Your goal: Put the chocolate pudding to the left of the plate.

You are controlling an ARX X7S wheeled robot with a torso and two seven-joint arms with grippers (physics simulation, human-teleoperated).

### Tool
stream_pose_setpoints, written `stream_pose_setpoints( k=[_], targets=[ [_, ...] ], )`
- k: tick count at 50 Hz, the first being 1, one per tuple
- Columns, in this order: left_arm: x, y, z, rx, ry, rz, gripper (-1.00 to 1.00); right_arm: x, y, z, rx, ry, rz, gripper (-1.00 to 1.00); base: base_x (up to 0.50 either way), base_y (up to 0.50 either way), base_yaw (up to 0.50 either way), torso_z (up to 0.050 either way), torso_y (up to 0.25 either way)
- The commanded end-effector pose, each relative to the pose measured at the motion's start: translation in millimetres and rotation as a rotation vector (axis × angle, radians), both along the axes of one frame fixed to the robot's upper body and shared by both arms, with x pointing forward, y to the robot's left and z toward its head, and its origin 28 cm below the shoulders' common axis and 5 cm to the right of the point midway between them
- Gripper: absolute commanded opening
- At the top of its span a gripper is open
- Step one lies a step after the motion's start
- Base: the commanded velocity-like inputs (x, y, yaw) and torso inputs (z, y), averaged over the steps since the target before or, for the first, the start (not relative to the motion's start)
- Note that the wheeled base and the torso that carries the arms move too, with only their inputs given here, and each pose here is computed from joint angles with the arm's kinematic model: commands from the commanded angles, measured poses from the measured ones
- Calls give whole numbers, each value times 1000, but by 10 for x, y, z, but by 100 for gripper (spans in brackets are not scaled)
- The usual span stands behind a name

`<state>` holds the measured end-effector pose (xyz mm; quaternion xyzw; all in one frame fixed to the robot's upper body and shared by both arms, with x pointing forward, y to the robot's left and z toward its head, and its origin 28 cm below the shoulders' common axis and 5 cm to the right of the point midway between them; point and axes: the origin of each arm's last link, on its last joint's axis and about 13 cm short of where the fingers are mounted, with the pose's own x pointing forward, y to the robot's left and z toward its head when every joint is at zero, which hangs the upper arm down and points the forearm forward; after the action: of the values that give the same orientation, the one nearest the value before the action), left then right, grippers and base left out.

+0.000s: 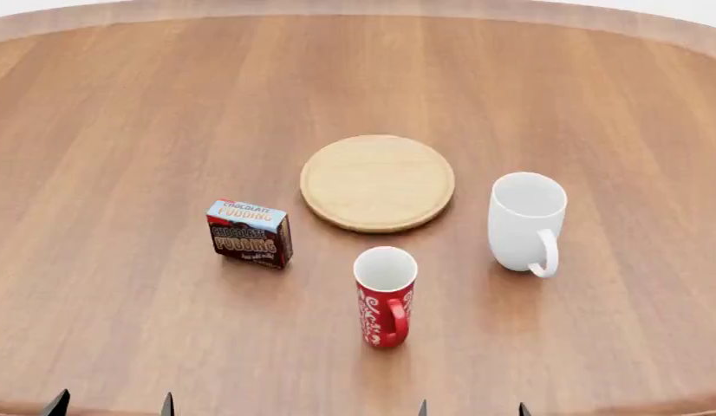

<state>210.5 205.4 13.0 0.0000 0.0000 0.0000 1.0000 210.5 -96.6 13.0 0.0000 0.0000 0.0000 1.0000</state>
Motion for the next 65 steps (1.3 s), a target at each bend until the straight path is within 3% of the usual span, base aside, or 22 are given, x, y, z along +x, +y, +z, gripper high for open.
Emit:
stream_pose_setpoints(
  k=[1, 21, 65],
  targets=[
    [-2, 1, 4, 0, 0, 0, 100, -1, 0, 3, 0, 0, 0, 100, 0, 0, 0, 0, 0],
    [1, 1, -5, -2, 1, -10, 100, -9, 29, -10, -27, -1, -7, 100, 0, 0, 0, 0, 0],
    [-4, -10, -12, 11, 1, -17, 100, -16, 36, -12, -20, -10, 5, 100, 0, 240, 0, 0, 0]
  ],
)
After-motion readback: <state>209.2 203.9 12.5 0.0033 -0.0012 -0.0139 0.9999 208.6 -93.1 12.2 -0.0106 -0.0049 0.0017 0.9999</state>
